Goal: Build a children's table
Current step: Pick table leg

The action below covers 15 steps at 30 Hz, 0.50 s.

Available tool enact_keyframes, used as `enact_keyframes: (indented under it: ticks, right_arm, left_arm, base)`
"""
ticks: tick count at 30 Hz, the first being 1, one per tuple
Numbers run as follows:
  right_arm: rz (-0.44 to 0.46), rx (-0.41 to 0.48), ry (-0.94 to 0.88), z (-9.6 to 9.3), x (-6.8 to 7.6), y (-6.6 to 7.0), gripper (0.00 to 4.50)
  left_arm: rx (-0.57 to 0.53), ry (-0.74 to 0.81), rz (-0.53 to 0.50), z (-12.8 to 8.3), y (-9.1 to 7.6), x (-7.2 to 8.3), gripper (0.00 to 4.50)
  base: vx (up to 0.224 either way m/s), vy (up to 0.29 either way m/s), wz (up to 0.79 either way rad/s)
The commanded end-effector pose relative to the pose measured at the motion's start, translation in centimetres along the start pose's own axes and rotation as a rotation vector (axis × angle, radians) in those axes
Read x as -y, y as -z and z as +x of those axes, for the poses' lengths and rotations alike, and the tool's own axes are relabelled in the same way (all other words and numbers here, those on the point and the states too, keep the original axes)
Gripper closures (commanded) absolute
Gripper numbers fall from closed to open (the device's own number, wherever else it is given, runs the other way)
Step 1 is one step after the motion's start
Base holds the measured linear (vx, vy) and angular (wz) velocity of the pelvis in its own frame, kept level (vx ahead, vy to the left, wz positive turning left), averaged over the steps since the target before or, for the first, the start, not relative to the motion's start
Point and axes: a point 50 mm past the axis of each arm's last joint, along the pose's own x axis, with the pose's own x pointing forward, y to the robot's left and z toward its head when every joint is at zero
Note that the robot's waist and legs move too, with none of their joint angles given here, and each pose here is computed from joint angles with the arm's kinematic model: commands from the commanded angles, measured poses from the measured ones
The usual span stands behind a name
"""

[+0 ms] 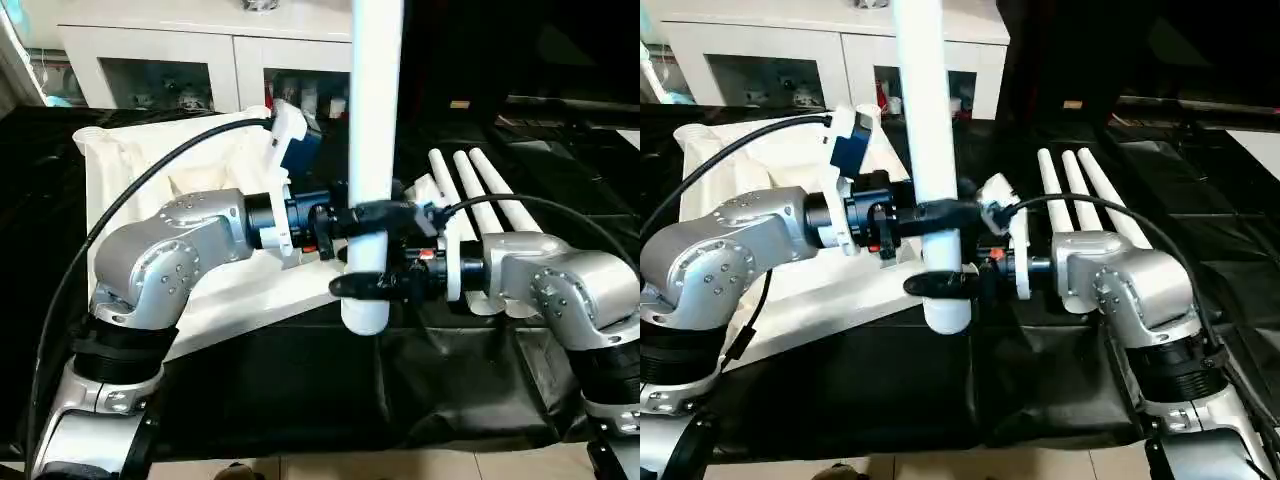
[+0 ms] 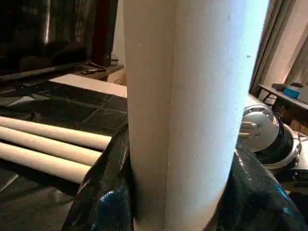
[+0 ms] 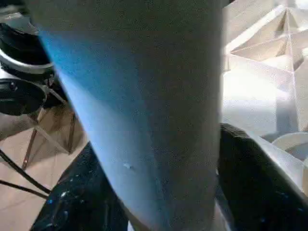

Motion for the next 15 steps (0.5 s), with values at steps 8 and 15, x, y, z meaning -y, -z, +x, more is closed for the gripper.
enact_keyframes:
  ticks: [8,15]
  right_arm:
    - [-0.029,-0.003,-0.01,0.1,-0.37,0.44,2.34]
    - [-0.022,0.007,-0.005,0.15,-0.28,0.8,2.45]
  left_arm:
    - [-0.002,0.009,0.034,-0.1,-0.65,-0.1,2.64]
    - [-0.01,0.016,0.057,-0.15,-0.88,-0.42,2.64]
  base:
    - [0.0,0.0,0.0]
    - [0.0,0.0,0.0]
